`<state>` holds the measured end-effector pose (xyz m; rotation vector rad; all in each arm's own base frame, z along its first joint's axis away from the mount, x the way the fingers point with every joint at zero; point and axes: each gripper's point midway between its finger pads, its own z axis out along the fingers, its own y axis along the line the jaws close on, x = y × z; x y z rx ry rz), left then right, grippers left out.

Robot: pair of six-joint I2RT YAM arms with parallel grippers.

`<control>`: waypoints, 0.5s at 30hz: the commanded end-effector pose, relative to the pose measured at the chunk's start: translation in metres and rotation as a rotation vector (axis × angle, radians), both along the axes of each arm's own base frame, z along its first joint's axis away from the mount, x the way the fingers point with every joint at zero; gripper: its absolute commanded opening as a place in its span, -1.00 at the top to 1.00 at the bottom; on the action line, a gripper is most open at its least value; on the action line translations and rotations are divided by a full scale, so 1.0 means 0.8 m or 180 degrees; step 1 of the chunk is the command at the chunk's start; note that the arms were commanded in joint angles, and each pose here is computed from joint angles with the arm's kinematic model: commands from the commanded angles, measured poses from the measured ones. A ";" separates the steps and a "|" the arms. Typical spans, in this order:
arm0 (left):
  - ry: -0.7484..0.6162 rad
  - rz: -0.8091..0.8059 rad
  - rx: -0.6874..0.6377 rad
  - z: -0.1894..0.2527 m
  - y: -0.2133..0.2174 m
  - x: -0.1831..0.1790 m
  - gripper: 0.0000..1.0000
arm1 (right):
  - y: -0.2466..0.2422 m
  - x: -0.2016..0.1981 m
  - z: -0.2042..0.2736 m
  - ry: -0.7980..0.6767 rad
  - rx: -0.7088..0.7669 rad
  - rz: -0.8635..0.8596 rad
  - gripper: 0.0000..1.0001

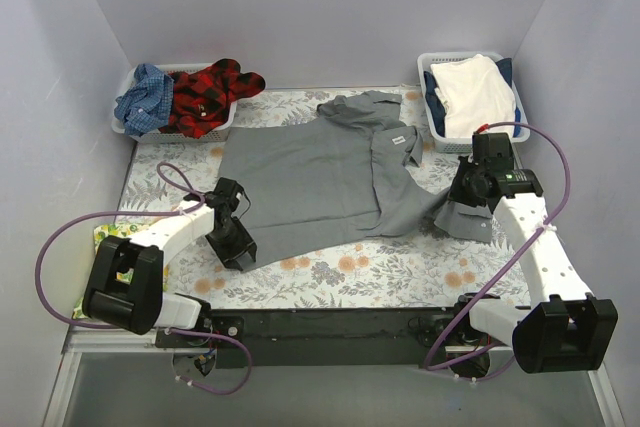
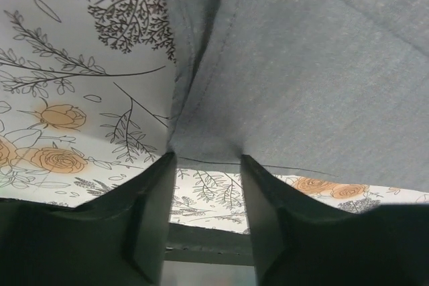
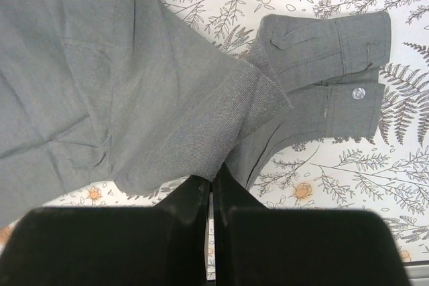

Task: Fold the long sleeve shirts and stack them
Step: Fold the shirt

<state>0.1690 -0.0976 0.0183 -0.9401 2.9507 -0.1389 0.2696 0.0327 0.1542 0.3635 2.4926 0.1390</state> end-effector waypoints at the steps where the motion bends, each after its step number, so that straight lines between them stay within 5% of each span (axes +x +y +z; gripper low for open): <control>1: 0.0123 0.0039 0.0085 -0.005 0.003 -0.016 -0.02 | -0.001 0.025 0.035 -0.0288 -0.0018 -0.0030 0.97; 5: 0.0128 0.0018 0.0160 0.003 0.009 -0.022 -0.25 | -0.001 0.032 0.043 -0.0332 -0.0003 -0.0033 0.97; 15: -0.0152 0.0036 0.0341 0.044 0.022 -0.005 -0.24 | -0.003 0.028 0.039 -0.0319 -0.0005 -0.0076 0.97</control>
